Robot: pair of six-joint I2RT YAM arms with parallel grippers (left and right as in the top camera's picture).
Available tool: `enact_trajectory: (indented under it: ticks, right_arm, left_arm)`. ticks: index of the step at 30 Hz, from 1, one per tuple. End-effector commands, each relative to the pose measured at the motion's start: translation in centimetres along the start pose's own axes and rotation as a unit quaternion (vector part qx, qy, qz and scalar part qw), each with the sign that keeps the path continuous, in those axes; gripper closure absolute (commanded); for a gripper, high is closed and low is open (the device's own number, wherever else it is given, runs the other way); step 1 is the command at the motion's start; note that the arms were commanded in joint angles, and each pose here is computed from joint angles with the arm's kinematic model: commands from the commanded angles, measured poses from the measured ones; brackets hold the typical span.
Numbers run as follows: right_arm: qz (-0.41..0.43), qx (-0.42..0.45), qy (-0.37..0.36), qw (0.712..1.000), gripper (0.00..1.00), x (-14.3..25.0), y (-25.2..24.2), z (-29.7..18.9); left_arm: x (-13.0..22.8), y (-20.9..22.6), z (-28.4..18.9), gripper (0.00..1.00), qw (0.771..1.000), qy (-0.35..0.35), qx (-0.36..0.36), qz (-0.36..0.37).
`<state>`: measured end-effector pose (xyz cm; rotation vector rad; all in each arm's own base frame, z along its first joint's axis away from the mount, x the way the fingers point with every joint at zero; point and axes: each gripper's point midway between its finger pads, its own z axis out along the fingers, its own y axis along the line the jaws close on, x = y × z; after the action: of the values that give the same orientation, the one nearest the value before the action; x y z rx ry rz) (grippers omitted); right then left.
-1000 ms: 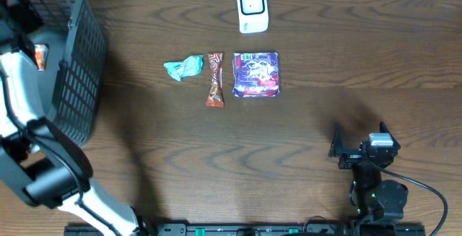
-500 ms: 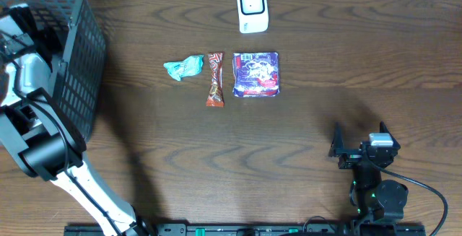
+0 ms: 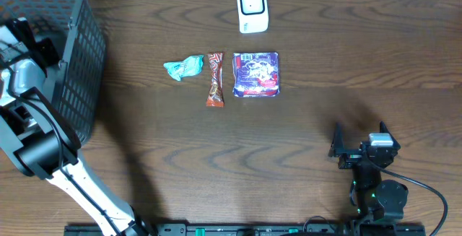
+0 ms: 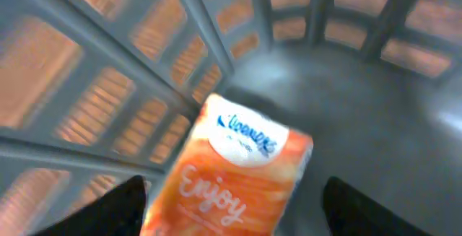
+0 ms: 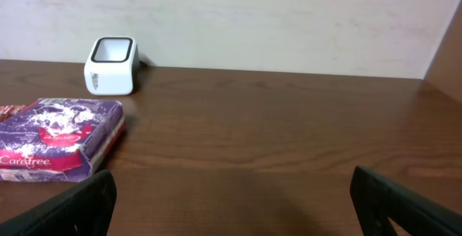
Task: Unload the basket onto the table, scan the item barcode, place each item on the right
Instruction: 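Reach into the basket and grasp the small Kleenex tissue pack, then place the Kleenex pack below the mint-green packet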
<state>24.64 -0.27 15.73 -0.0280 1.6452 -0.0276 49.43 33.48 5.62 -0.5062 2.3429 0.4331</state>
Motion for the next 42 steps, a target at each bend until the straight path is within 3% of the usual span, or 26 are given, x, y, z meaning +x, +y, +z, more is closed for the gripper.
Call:
enact_trajectory:
  ticks: [1,3,8,9,13,17,24,27,33,38,42]
  right_arm:
    - [-0.005,-0.004,-0.001,1.000,0.01,0.0,0.2,0.0]
    - [-0.005,-0.004,-0.001,1.000,0.01,0.0,0.2,0.0]
    - [-0.005,-0.004,-0.001,1.000,0.01,0.0,0.2,0.0]
    - [-0.005,-0.004,-0.001,1.000,0.01,0.0,0.2,0.0]
    - [-0.005,-0.004,-0.001,1.000,0.01,0.0,0.2,0.0]
    - [-0.005,-0.004,-0.001,1.000,0.01,0.0,0.2,0.0]
    - [-0.005,-0.004,-0.001,1.000,0.01,0.0,0.2,0.0]
    - [-0.005,-0.004,-0.001,1.000,0.01,0.0,0.2,0.0]
    - [-0.005,-0.004,-0.001,1.000,0.01,0.0,0.2,0.0]
    - [-0.005,-0.004,-0.001,1.000,0.01,0.0,0.2,0.0]
    - [-0.005,-0.004,-0.001,1.000,0.01,0.0,0.2,0.0]
  left_arm:
    - [3.4,-1.0,1.7,0.31,0.999,0.041,0.022,0.005]
    - [4.1,-1.1,1.8,0.32,0.998,0.053,0.024,0.006]
    - [3.9,-1.1,1.2,0.89,0.998,0.058,0.025,0.006]
    - [3.3,-0.9,0.7,0.93,0.998,0.052,0.024,0.001]
    - [-0.4,-0.1,-2.6,0.93,0.999,0.011,0.016,-0.032]
    - [-6.6,1.1,-9.1,0.92,0.993,-0.069,0.017,-0.097]
    - [-15.6,0.5,-26.5,0.93,0.951,-0.218,0.119,-0.185]
    - [-16.6,-0.9,-33.7,0.93,0.929,-0.251,0.181,-0.203]
    - [-13.2,-6.6,-41.7,0.93,0.921,-0.204,0.267,-0.198]
    - [-6.7,-15.5,-41.8,0.93,0.930,-0.054,0.334,-0.143]
    - [-1.0,-19.9,-39.6,0.93,0.948,0.061,0.300,-0.087]
